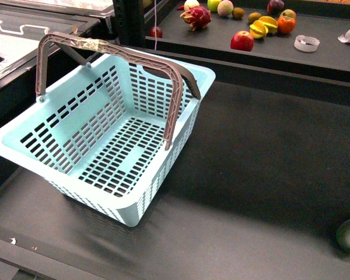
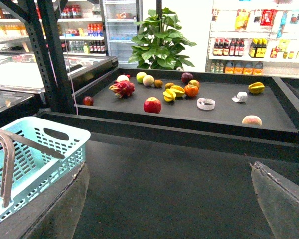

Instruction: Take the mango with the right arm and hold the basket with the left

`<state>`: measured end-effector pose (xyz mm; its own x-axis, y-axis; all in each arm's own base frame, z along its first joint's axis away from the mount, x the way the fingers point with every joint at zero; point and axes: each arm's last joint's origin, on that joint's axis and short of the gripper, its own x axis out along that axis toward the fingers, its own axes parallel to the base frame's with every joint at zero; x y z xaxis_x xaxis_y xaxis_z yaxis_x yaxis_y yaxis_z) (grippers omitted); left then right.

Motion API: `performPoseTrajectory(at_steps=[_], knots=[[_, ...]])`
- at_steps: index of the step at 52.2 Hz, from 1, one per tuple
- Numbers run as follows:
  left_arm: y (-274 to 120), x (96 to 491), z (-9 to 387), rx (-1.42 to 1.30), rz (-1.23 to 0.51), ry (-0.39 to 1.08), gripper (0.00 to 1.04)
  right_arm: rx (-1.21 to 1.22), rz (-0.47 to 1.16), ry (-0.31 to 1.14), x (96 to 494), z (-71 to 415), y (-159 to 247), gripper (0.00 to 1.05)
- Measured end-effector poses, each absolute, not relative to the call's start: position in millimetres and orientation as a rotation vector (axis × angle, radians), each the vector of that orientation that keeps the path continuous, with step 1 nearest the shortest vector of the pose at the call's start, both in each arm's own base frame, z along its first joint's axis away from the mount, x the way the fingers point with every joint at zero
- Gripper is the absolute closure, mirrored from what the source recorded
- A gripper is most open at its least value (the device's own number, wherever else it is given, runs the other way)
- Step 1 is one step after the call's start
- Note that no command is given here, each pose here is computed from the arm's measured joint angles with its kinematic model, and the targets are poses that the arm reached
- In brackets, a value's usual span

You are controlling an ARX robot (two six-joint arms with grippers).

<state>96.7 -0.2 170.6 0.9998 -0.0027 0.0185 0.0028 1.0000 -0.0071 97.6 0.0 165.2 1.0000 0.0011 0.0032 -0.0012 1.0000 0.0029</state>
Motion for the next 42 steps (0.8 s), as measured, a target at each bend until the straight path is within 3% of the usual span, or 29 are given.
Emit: performPoseTrajectory(at_steps=[12,42], knots=[[-0.2,102.3,180.6,-0.128,0.124,-0.12,0.06,0.003,0.001,-0.003,97.6,165.2,0.0,0.08],[-46.4,255.1,150.6,-0.411,0.107,0.19,0.06,0.003,0.001,-0.003,97.6,165.2,0.0,0.08]])
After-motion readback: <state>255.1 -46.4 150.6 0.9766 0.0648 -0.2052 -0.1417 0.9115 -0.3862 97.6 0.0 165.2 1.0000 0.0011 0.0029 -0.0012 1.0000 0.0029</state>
